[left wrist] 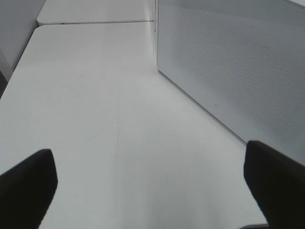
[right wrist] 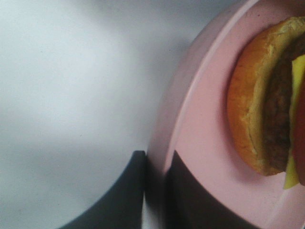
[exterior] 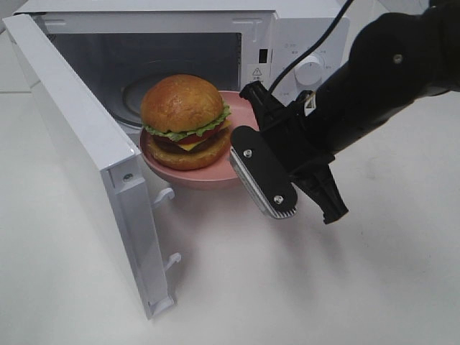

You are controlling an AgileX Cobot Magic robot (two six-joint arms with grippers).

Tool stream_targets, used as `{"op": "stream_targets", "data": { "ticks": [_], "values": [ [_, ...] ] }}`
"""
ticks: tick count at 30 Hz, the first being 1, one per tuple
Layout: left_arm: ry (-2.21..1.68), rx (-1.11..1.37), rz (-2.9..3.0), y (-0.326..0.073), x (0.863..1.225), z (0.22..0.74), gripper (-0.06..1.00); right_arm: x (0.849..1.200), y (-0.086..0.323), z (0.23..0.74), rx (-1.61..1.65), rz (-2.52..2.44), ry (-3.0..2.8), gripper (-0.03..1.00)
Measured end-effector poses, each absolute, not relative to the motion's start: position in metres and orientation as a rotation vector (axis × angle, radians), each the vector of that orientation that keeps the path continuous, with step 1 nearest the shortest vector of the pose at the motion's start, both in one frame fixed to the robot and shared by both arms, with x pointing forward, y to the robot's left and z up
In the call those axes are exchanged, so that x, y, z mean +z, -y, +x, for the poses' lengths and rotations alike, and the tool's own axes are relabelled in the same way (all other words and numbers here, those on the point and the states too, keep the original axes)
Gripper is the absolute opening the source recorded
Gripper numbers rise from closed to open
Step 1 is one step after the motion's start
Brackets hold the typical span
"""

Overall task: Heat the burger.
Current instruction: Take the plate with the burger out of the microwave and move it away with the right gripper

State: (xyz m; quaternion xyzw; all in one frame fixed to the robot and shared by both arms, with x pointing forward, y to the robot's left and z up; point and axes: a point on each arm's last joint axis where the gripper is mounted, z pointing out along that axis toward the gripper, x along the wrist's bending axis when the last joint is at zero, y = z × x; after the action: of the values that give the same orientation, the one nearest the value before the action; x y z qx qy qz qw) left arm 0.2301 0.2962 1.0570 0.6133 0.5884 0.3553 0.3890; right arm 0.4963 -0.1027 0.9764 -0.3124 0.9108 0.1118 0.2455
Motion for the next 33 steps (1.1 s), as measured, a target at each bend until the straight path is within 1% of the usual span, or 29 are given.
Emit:
{"op": "stream_targets", "data": {
  "ticks": [15, 17, 20, 28, 30, 33],
  "values": [
    [-1.496, 0.904, 1.56, -0.296, 1.057, 0.23, 0.99, 0.985, 0.146, 0.437, 0.312, -0.841, -2.474, 0.09],
    [-1.496, 0.904, 1.56, -0.296, 1.057, 0.23, 0.99, 0.987, 0.158, 0.42, 0.324, -0.811, -2.474, 0.09],
    [-1.496, 0.904, 1.56, -0.296, 1.057, 0.23, 0.99, 0.987, 0.161, 0.416, 0.327, -0.804, -2.471, 0.09],
    [-1.496, 0.904, 1.56, -0.296, 1.057, 0.23, 0.99, 0.992, 0.183, 0.386, 0.362, -0.725, -2.46, 0.09],
    [-1.496, 0.904, 1.56, -0.296, 1.057, 0.23, 0.99, 0.993, 0.196, 0.371, 0.354, -0.694, -2.469, 0.09],
    [-1.496, 0.904, 1.56, -0.296, 1.057, 0.23, 0.99, 0.993, 0.198, 0.368, 0.349, -0.69, -2.473, 0.09]
  ]
}}
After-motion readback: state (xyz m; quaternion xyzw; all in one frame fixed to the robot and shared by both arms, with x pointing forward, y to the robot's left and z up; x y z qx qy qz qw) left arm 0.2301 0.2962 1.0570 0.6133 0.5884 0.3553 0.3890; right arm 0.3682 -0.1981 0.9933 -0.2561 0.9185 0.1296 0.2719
